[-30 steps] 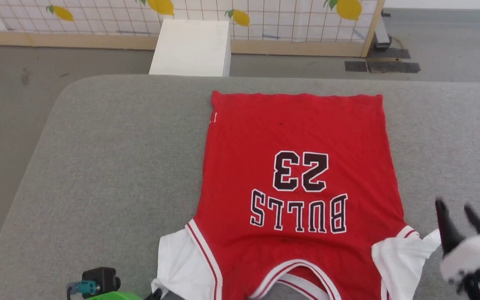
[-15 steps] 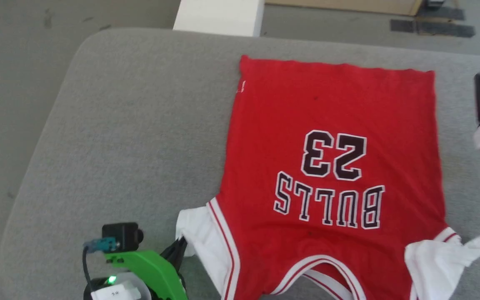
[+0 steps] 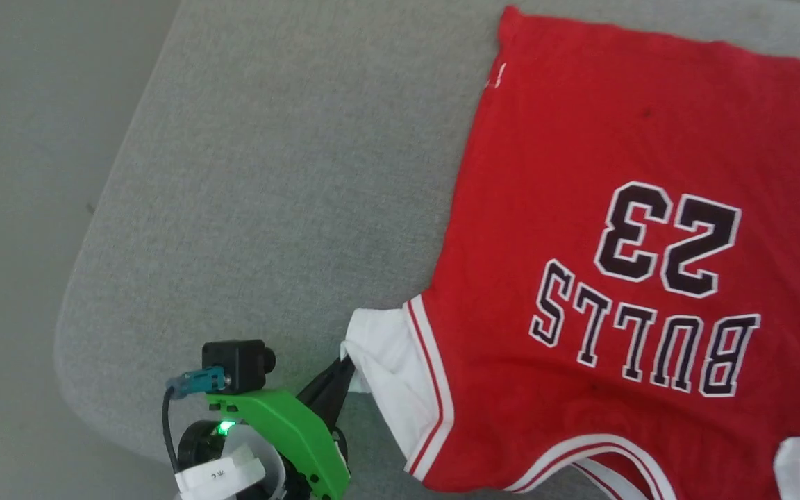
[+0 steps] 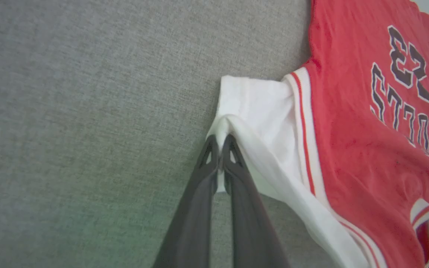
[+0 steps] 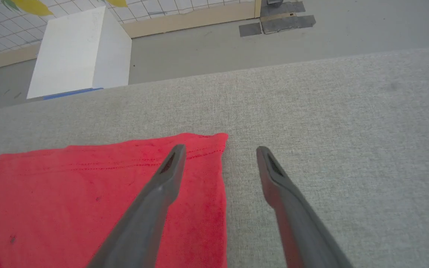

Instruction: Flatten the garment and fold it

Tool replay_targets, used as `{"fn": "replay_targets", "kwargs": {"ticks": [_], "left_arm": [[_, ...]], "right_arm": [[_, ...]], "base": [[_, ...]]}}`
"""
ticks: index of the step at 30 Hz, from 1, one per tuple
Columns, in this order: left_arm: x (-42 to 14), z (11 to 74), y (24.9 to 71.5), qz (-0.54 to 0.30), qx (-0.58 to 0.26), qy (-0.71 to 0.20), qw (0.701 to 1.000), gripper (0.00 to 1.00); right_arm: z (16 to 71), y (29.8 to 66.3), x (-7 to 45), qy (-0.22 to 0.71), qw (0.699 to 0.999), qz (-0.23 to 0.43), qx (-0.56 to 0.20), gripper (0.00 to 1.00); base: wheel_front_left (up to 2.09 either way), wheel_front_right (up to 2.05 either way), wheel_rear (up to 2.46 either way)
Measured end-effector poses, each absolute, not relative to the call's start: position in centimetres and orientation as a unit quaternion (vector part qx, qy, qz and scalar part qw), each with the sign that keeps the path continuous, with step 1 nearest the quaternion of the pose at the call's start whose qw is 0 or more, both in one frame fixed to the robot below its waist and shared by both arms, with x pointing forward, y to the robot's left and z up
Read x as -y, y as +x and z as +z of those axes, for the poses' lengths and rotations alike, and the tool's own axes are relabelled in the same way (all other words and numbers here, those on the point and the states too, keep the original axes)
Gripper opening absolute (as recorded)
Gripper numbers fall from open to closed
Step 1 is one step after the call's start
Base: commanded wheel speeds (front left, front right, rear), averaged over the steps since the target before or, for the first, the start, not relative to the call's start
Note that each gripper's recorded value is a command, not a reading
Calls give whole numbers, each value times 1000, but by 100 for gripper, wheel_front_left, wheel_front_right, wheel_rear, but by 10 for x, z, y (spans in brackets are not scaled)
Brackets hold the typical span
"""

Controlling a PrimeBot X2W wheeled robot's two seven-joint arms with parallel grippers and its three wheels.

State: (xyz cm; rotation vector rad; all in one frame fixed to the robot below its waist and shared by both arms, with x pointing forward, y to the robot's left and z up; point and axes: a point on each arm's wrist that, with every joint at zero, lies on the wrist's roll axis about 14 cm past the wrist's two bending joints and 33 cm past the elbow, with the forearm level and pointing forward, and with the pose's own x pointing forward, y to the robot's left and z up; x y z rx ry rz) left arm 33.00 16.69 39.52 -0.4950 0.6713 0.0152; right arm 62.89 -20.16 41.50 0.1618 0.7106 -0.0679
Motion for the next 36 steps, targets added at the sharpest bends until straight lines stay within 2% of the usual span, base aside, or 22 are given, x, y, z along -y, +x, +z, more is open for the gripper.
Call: {"fn": "replay_targets", "kwargs": {"ticks": [4,5,6,7,8,9,10,15,22,25,30,33,36], "left_arm": [[-173,384,328,24,-338,-240,910,0],[-175,382,328,28,-341,-240,909,0],[-176,380,328,30,-342,-240,908,0],[-176,379,329,32,-342,-241,908,0],[-177,378,329,34,-343,-241,907,0],[-178,376,328,37,-345,-243,906,0],[-178,375,327,38,-346,-244,905,0],[-180,376,326,40,-342,-244,907,0],[-184,386,324,38,-326,-239,914,0],[-184,389,320,33,-324,-236,915,0],[-176,398,312,15,-321,-234,918,0],[-171,406,311,2,-311,-232,922,0],[-166,412,308,-10,-308,-230,923,0]], "right_arm": [[382,628,190,64,907,-31,-414,100],[372,626,187,60,899,-29,-432,70],[366,624,183,55,893,-27,-445,47],[363,625,180,53,891,-26,-449,34],[362,626,178,54,890,-26,-453,11],[361,626,176,49,888,-24,-456,11],[362,627,175,43,889,-23,-456,0],[370,619,174,14,909,-11,-416,0],[421,602,187,9,975,-1,-222,0],[431,576,199,11,985,-13,-169,0],[435,511,240,21,988,-71,-134,0],[438,471,267,22,985,-108,-135,0],[430,428,295,22,975,-146,-167,0]], "base": [[0,0,0],[0,0,0],[0,0,0],[0,0,0],[0,0,0],[0,0,0],[0,0,0],[0,0,0],[0,0,0],[0,0,0],[0,0,0],[0,0,0],[0,0,0]]}}
